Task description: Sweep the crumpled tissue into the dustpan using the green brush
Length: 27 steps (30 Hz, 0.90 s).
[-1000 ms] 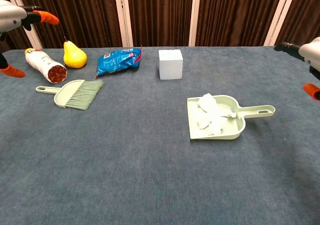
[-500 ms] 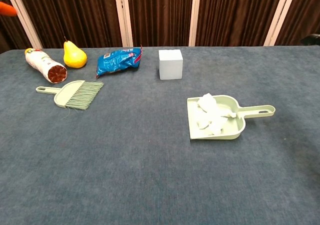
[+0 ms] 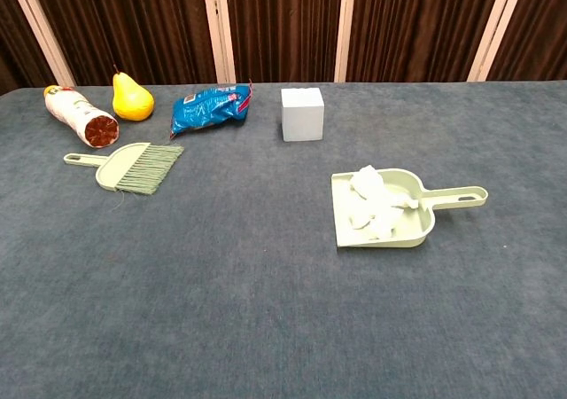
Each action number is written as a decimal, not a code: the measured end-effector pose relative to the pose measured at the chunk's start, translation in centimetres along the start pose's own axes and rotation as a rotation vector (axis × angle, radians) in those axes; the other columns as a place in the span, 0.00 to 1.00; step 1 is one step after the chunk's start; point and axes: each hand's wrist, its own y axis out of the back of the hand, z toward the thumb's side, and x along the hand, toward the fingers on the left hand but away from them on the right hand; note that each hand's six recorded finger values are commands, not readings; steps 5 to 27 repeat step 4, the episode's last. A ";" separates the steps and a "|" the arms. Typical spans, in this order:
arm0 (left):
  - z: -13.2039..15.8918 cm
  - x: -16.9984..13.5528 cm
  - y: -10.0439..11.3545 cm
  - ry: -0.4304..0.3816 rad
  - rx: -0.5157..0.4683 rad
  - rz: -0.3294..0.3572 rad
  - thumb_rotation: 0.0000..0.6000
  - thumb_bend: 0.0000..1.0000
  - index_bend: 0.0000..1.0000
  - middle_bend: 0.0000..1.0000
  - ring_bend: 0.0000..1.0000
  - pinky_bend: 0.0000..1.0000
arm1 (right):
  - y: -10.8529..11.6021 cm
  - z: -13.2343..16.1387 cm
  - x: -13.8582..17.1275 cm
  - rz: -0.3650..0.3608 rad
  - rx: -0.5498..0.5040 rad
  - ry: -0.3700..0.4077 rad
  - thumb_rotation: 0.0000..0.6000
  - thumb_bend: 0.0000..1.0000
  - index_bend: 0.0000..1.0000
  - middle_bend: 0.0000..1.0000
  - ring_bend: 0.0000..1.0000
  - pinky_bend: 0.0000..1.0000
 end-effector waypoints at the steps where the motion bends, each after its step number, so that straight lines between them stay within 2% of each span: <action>1: -0.6 -0.4 -0.2 0.011 0.014 0.000 1.00 0.00 0.00 0.00 0.00 0.02 | 0.0 -0.6 0.5 0.000 0.006 -0.004 1.00 0.38 0.00 0.00 0.00 0.00; 4: -2.0 -1.3 -0.4 0.053 0.012 0.001 1.00 0.00 0.00 0.00 0.00 0.02 | 0.0 -1.7 1.8 0.009 0.002 -0.009 1.00 0.38 0.00 0.00 0.00 0.00; 27: -2.0 -1.3 -0.4 0.053 0.012 0.001 1.00 0.00 0.00 0.00 0.00 0.02 | 0.0 -1.7 1.8 0.009 0.002 -0.009 1.00 0.38 0.00 0.00 0.00 0.00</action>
